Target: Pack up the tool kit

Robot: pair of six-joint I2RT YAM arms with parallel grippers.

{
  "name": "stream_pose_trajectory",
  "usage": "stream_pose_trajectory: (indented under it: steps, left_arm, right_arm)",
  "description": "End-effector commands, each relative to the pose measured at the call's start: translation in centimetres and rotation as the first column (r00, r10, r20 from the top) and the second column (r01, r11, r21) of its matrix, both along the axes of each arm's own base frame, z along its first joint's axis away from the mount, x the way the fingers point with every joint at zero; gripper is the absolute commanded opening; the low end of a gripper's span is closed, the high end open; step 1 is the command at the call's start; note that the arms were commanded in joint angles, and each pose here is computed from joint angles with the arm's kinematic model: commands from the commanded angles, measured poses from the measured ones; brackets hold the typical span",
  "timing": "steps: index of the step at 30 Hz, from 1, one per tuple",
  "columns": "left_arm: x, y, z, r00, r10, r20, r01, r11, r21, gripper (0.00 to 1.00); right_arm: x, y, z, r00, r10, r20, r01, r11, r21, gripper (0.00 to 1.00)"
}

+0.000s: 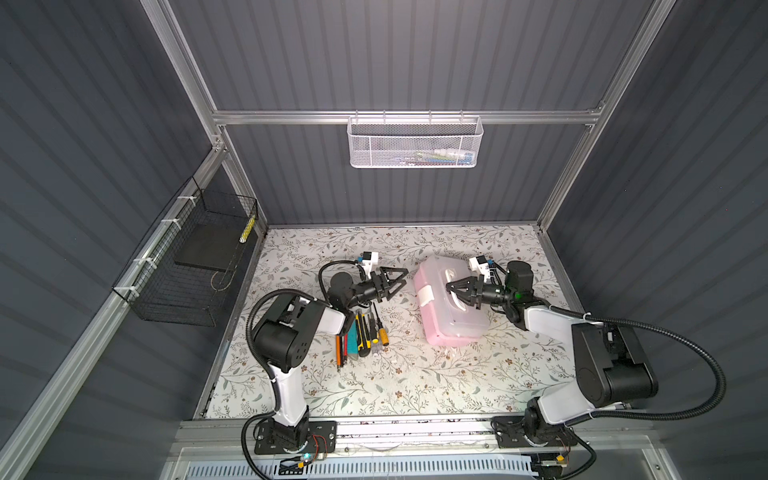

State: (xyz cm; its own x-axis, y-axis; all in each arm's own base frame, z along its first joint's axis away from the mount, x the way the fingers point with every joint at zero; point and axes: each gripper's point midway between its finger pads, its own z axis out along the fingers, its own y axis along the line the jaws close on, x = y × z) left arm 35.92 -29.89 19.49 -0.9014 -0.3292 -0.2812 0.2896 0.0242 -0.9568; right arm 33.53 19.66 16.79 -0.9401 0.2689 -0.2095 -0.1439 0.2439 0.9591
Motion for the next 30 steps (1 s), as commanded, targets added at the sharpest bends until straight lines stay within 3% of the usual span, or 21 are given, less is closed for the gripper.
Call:
stream_pose_trajectory:
  steps: [1,4,6,7,11,17,18,22,25,30]
  left_arm:
    - [-0.2,0.2,-2.4,1.000,0.020,0.010,-0.022,0.979,0.204,0.84]
    - [-0.2,1.7,-4.6,0.997,0.077,0.021,-0.078,0.878,0.472,0.84]
    - [-0.6,2.8,-5.5,0.992,0.103,0.069,-0.123,0.748,0.653,0.85]
    - [-0.5,3.5,-5.5,0.985,0.122,0.118,-0.169,0.661,0.731,0.85]
    - [-1.5,4.6,-5.9,0.968,0.119,0.221,-0.251,0.455,0.854,0.85]
    - [-3.8,3.7,-8.3,0.968,0.026,0.251,-0.248,0.281,0.927,0.86]
    - [-4.2,3.7,-8.5,0.968,0.019,0.248,-0.244,0.273,0.931,0.86]
    - [-5.4,2.6,-9.2,0.974,0.009,0.226,-0.214,0.360,0.908,0.86]
    - [-6.0,1.8,-9.0,0.974,-0.008,0.227,-0.207,0.384,0.900,0.87]
    - [-6.8,1.2,-8.7,0.959,-0.033,0.280,-0.251,0.353,0.901,0.90]
  right_arm:
    - [-0.3,-0.7,-2.7,0.997,-0.060,-0.047,0.053,0.989,-0.140,0.00]
    - [-0.4,-0.4,-2.5,0.996,-0.094,-0.005,0.088,0.952,-0.295,0.00]
    - [-0.5,-0.2,-2.2,0.992,-0.119,0.029,0.121,0.915,-0.384,0.00]
    - [-0.7,0.0,-1.9,0.991,-0.128,0.048,0.137,0.901,-0.412,0.00]
    - [-0.8,0.1,-1.5,0.984,-0.167,0.065,0.178,0.873,-0.454,0.00]
    - [-0.8,0.6,-1.4,0.986,-0.162,0.042,0.164,0.887,-0.431,0.00]
    - [-0.8,0.4,-1.9,0.986,-0.163,0.028,0.158,0.881,-0.447,0.00]
    - [-1.2,0.5,-4.9,0.988,-0.151,-0.035,0.117,0.874,-0.471,0.00]
    - [-1.6,0.4,-6.5,0.986,-0.152,-0.073,0.097,0.866,-0.491,0.00]
    - [-2.0,0.8,-6.8,0.987,-0.141,-0.082,0.088,0.885,-0.458,0.00]
